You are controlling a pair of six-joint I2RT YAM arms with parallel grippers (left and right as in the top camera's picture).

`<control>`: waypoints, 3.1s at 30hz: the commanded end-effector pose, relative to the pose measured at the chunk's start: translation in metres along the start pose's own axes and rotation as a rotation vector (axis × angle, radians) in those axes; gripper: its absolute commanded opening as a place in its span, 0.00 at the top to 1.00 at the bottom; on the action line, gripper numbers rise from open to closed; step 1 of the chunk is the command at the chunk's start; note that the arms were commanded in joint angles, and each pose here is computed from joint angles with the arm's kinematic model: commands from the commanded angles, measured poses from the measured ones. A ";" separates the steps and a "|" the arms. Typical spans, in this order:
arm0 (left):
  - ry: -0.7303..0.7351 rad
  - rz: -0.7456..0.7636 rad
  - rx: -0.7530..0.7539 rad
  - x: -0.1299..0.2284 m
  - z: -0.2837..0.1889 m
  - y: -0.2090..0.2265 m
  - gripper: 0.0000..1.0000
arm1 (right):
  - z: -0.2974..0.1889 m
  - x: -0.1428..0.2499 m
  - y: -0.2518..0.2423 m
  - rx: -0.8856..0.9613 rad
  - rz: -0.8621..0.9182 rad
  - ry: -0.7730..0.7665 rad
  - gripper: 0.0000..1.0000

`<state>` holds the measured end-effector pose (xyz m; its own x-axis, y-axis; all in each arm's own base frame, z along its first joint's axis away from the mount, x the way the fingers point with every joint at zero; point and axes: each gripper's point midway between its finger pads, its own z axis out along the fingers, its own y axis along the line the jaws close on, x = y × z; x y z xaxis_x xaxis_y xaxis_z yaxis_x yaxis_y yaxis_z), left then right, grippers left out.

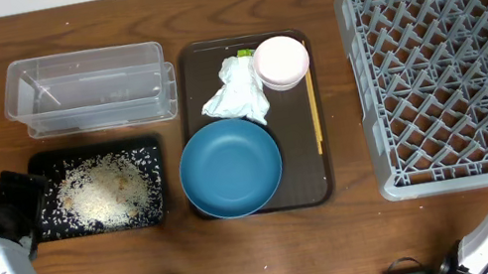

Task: Sort waste into correct bins and load items into the dishwasher rack
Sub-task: 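Open the right gripper and lift away from the white cup, then reach the right gripper back to the pink bowl on the brown tray, then grasp the pink bowl rim with the right gripper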

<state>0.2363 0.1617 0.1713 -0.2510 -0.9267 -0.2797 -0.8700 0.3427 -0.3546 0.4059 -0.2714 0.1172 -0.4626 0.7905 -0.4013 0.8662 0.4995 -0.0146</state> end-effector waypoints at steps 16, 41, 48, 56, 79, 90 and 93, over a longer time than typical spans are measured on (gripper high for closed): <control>-0.011 -0.011 0.006 -0.004 -0.004 -0.002 0.11 | -0.275 0.056 0.127 -1.117 -0.304 0.009 0.50; -0.011 -0.011 0.006 -0.004 -0.004 -0.002 0.11 | -0.135 0.397 0.321 -0.568 -1.437 -0.152 0.06; -0.011 -0.010 0.007 -0.004 -0.004 -0.002 0.11 | -0.126 0.410 0.314 -0.510 -1.478 -0.145 0.22; -0.011 -0.010 0.007 -0.004 -0.004 -0.002 0.11 | -0.096 0.415 0.297 -0.426 -1.509 -0.061 0.46; -0.011 -0.010 0.007 -0.004 -0.004 -0.002 0.11 | -0.166 0.378 0.296 -0.462 -1.460 -0.206 0.99; -0.011 -0.010 0.007 -0.004 -0.004 -0.002 0.11 | -0.261 0.267 0.263 -0.564 -1.210 -0.378 0.99; -0.011 -0.010 0.007 -0.004 -0.004 -0.002 0.11 | -0.266 0.216 0.235 -0.545 -1.049 -0.376 0.99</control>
<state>0.2363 0.1617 0.1713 -0.2510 -0.9267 -0.2797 -0.8700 0.3427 -0.3546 0.4561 0.1619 0.2345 -0.7255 -0.3372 -0.5999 -0.2853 0.9407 -0.1836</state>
